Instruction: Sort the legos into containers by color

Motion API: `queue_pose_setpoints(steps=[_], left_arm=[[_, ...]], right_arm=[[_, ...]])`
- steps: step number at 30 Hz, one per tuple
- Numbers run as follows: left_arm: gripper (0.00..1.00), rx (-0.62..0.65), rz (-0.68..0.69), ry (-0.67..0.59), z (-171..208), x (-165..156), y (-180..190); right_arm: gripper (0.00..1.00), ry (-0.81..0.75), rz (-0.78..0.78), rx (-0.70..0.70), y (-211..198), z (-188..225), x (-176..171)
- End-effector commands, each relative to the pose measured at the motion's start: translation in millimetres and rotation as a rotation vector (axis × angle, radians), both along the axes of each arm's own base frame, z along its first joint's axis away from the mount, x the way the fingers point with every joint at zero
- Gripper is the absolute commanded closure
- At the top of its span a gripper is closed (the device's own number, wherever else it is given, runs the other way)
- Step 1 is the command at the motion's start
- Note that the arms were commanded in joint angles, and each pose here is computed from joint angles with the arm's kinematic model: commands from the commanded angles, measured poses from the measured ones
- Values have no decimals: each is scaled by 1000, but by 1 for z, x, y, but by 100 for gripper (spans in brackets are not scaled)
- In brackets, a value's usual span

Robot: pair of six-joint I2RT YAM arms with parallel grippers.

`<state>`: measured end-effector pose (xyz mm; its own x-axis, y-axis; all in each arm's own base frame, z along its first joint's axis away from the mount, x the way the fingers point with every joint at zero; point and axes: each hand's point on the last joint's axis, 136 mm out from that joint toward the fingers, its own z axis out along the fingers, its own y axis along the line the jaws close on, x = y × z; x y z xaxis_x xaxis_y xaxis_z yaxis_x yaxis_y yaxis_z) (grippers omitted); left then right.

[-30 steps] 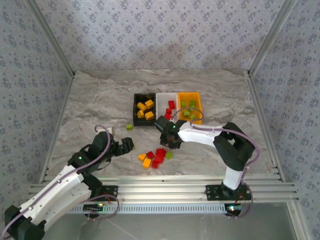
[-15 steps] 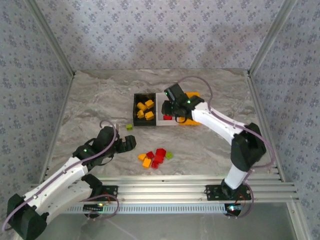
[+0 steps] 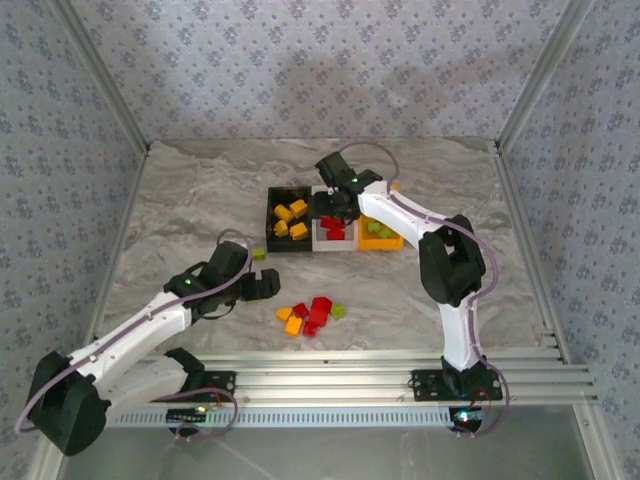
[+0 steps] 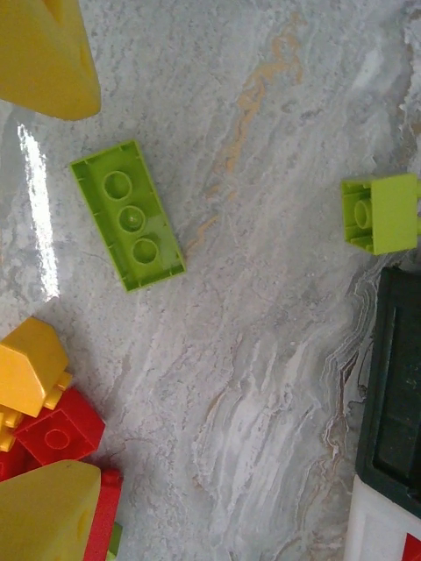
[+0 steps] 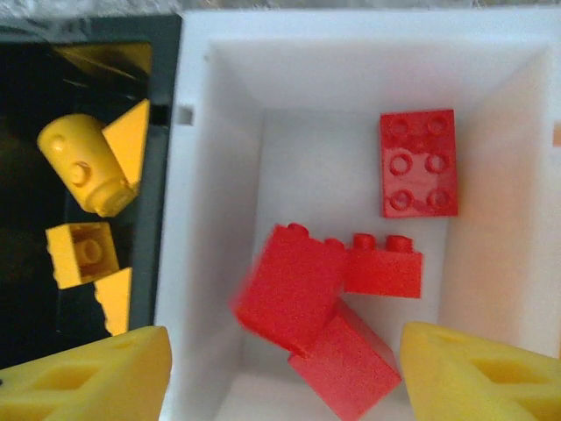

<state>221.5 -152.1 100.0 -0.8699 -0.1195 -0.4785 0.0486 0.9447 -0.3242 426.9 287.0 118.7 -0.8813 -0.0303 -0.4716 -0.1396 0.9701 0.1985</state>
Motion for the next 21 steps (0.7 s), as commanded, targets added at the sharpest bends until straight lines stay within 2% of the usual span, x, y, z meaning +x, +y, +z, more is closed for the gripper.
queue_pose_setpoints(steps=[1, 7, 14, 21], left_arm=[[1, 40, -38, -17, 6, 10, -3], [1, 209, -16, 119, -39, 12, 10], [1, 261, 28, 157, -66, 22, 12], [19, 236, 4, 215, -83, 16, 3]], right_arm=[[27, -61, 2, 30, -4, 37, -3], [26, -134, -3, 86, -9, 62, -21], [26, -155, -9, 110, -20, 71, -39], [26, -154, -36, 120, -33, 72, -48]])
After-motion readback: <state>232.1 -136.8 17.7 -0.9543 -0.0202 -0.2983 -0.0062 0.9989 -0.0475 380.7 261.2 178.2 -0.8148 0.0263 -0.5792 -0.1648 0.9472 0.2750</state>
